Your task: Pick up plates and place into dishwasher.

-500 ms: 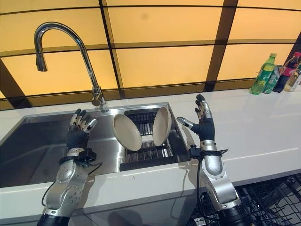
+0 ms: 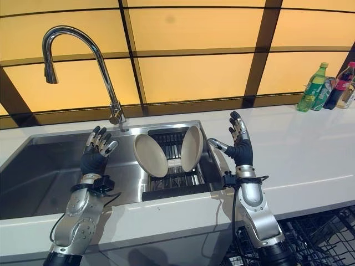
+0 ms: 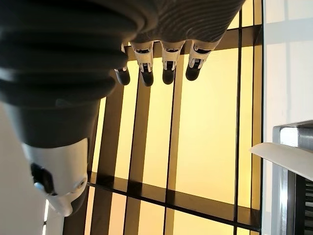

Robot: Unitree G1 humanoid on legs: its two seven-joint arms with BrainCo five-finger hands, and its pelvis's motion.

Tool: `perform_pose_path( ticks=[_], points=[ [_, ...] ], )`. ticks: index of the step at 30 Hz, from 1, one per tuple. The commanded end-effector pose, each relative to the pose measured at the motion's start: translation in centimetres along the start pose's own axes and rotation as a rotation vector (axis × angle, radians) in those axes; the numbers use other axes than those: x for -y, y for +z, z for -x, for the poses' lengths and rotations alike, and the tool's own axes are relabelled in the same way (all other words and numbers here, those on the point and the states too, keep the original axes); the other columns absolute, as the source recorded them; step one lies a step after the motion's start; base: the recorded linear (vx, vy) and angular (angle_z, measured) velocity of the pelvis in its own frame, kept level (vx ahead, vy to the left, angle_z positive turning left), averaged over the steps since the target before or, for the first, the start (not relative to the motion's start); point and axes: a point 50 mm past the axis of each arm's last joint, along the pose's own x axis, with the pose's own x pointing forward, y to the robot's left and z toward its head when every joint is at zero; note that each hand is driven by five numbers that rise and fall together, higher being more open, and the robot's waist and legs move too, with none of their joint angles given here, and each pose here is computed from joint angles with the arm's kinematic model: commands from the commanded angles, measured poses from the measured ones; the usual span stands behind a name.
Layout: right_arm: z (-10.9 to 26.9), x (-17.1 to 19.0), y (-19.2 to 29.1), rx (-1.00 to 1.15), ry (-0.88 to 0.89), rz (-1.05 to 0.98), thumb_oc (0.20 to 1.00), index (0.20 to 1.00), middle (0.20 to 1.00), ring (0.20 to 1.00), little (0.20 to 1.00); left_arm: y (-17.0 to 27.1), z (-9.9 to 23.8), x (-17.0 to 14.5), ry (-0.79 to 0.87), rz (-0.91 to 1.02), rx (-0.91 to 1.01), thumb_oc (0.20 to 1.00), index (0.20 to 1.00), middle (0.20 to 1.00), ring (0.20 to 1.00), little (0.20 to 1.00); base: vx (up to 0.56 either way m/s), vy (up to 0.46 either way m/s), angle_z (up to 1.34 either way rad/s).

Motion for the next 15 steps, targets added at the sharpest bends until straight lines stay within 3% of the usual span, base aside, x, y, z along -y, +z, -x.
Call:
perform_pose_path(
  ticks=[1,15],
  points=[
    [-0.7,1.0,2.5,0.141,-0.013,0.005,1.0,1.0,1.0,1.0,1.0,1.8,-0.9,-0.6,0.023,-0.064,0.088,1.0,1.0,1.0,1.0,1.0,0.0,0.0,0.0],
    [-0.5,1.4,2.1,0.106,-0.009,0.022,1.0,1.0,1.0,1.0,1.0,2.7,-1.4,-2.7,0.099,-0.385,0.152,1.0,1.0,1.0,1.0,1.0,0.03,0.012,0.0]
  ],
)
